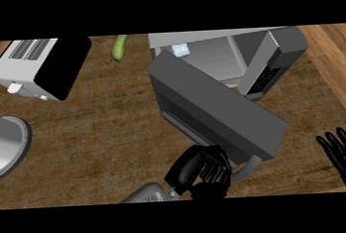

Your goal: Pick up the milk, place it into the microwave and close the microwave

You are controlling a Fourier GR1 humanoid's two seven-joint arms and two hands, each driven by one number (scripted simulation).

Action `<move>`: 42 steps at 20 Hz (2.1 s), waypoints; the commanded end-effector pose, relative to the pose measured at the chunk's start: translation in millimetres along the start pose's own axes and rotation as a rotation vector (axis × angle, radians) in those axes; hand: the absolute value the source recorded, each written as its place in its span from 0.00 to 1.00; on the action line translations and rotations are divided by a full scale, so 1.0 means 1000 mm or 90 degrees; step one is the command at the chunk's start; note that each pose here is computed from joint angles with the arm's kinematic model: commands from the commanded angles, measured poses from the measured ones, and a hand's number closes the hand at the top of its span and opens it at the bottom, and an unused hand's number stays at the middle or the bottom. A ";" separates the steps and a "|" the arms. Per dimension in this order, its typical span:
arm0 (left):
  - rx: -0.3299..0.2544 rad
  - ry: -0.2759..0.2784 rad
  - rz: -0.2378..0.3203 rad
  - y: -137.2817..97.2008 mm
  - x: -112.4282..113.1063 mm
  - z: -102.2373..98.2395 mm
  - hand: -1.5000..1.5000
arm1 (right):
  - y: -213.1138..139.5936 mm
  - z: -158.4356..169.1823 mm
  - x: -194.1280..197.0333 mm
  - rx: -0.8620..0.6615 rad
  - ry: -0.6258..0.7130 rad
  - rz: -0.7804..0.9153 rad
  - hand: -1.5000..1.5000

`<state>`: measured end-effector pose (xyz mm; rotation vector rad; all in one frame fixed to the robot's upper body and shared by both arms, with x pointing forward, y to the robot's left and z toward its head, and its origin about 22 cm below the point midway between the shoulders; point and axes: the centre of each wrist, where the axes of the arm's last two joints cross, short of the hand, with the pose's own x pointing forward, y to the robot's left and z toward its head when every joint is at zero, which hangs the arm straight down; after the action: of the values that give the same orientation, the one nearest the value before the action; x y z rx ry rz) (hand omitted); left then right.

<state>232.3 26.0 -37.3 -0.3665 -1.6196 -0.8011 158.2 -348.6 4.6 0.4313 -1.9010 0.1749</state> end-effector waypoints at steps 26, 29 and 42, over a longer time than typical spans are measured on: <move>0.257 -0.050 0.056 0.071 0.062 -0.099 1.00 | 0.016 -0.038 0.060 0.085 -0.005 -0.020 0.00; 0.275 -0.052 0.059 0.081 0.060 -0.104 1.00 | 0.013 -0.039 0.064 0.077 -0.017 -0.013 0.00; 0.335 -0.026 0.144 0.097 0.054 -0.108 1.00 | 0.014 -0.047 0.077 0.094 -0.044 -0.032 0.00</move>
<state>340.2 2.5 40.6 -0.2503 -1.7469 -0.2596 170.7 -338.8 91.7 0.5694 -1.9404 0.2750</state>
